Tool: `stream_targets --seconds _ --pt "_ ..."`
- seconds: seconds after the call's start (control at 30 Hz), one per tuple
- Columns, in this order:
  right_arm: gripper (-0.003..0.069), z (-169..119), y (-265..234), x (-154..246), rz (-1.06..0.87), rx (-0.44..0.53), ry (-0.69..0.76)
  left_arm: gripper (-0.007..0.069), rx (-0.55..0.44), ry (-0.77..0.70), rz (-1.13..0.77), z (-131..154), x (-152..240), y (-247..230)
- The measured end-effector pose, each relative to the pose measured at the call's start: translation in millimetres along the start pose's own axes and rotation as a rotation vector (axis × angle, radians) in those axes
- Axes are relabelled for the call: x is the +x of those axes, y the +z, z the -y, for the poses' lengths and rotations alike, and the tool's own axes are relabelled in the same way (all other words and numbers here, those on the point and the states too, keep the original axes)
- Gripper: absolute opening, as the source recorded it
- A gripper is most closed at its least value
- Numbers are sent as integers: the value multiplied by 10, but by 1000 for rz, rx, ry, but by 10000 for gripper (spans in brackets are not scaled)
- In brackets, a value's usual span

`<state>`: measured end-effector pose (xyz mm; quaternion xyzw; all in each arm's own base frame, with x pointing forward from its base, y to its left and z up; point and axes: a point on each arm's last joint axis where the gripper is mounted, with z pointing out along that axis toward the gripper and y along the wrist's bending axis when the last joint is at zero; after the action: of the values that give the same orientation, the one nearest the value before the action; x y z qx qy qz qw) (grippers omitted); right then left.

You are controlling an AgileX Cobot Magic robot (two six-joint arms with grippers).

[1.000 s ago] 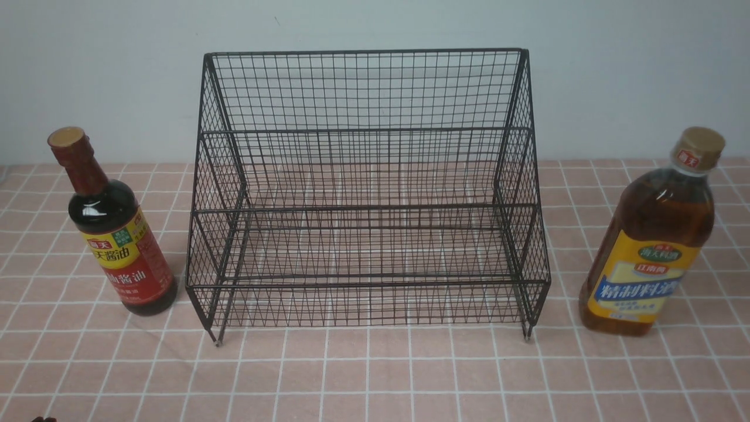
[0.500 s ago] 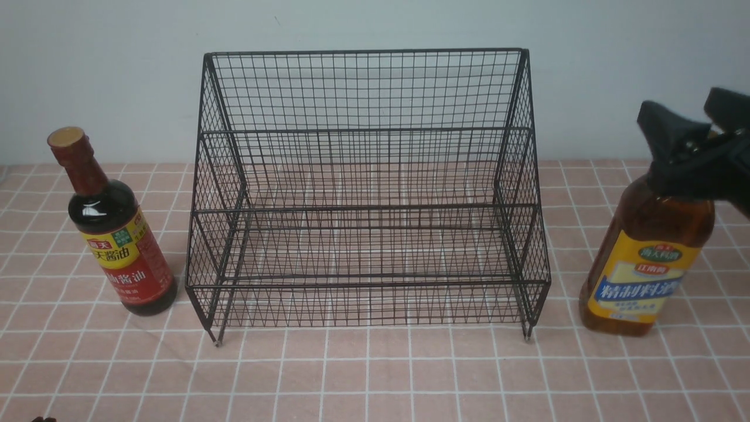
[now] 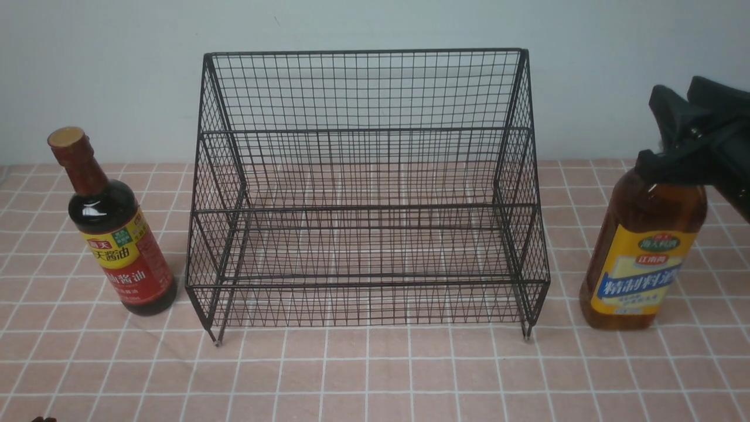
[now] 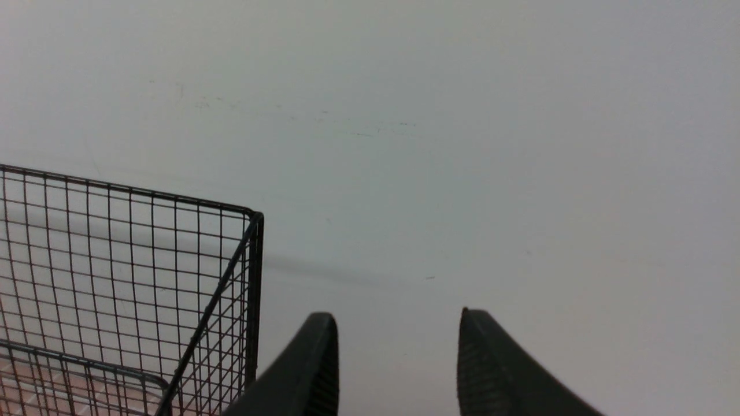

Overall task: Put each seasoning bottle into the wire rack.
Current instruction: Use the right arm to grab the condiment bottle closest to it

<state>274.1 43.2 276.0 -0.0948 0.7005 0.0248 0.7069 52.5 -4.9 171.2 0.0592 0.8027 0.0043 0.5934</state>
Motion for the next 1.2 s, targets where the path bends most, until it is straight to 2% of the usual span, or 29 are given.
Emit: stream_targets --seconds 0.37,0.4,0.47,0.57,0.67,0.83,0.97,1.07,1.13,1.2 --pt "247 0 -115 -99 -33 -12 -22 -7 0 0 0 0 0 0" --pt "222 1 -135 -118 -33 -13 -26 -7 0 0 0 0 0 0" --pt "81 4 -178 -175 -17 -13 -28 -7 0 0 0 0 0 0" --pt "7 12 -240 -271 16 -9 -29 -7 0 0 0 0 0 0" --pt "-10 20 -261 -374 23 -11 -42 -7 0 0 0 0 0 0" --pt "-12 23 -244 -537 30 -24 -92 -7 0 0 0 0 0 0" --pt "-2 21 -241 -511 -7 -29 -102 -7 0 0 0 0 0 0" --pt "40 22 -243 -466 -56 -31 -99 -7 0 0 0 0 0 0" --pt "122 31 -245 -438 -87 -28 -101 -7 0 0 0 0 0 0" --pt "171 51 -245 -433 -92 -20 -100 -7 0 0 0 0 0 0"
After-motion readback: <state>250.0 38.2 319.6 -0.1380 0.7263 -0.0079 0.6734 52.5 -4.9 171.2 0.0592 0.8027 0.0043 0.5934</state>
